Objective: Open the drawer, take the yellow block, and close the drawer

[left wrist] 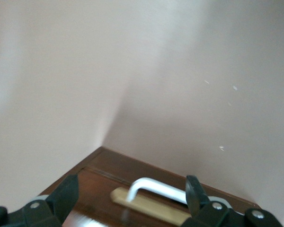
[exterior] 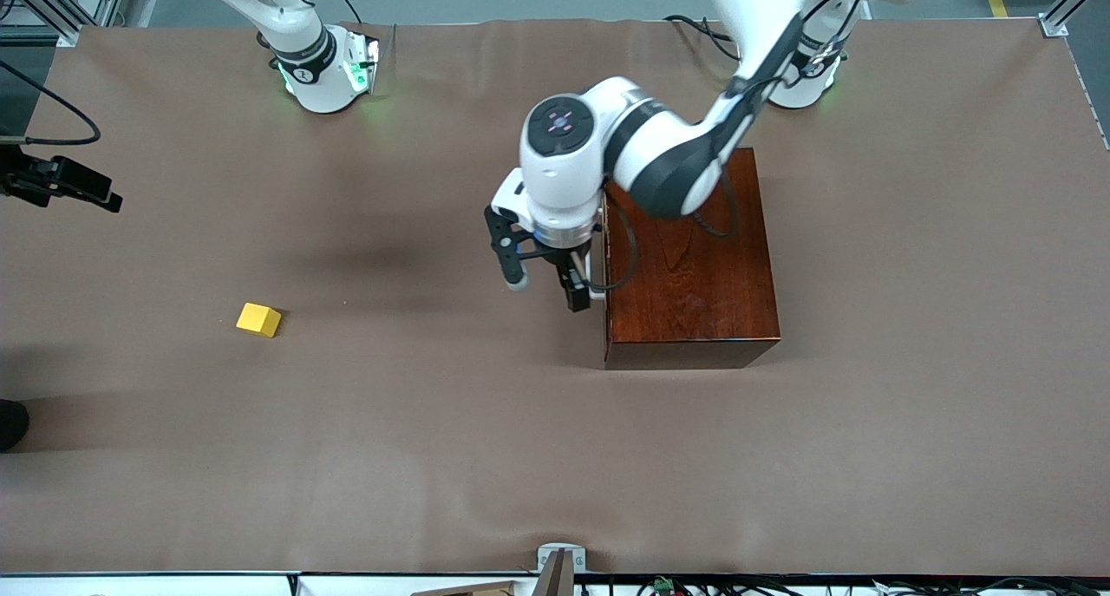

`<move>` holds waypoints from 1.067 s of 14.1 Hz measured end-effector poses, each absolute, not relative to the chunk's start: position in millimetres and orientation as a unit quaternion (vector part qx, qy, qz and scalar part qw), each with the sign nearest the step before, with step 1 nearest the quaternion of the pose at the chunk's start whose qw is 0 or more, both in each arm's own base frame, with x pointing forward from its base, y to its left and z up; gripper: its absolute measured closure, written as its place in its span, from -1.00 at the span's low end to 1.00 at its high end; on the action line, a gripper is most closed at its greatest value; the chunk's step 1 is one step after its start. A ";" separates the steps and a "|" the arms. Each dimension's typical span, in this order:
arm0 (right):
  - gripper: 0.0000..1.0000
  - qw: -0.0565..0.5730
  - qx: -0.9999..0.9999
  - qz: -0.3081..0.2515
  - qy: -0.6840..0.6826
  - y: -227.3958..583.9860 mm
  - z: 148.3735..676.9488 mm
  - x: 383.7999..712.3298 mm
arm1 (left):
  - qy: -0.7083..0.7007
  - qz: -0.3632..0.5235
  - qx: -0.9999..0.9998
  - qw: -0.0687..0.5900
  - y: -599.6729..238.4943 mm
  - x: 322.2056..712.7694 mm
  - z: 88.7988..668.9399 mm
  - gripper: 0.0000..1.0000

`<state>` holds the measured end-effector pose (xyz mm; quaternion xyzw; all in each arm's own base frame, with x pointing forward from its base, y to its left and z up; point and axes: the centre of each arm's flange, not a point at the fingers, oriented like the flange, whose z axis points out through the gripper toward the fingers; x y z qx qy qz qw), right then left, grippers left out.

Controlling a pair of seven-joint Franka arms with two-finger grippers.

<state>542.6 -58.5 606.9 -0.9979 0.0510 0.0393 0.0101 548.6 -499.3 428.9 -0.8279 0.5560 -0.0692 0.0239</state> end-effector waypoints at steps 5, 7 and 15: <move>-1.00 0.010 -0.998 0.040 0.050 -57.7 606.9 542.6 | 0.452 -0.077 -0.888 0.040 -348.9 600.1 552.0 -1.00; -1.00 0.010 -0.998 0.040 0.050 -57.6 606.8 542.6 | 0.412 -0.072 -0.907 0.048 -290.0 608.3 585.5 -1.00; -1.00 0.010 -0.998 0.040 0.050 -57.4 606.7 542.5 | 0.261 -0.014 -0.965 0.012 -90.2 611.0 638.3 -1.00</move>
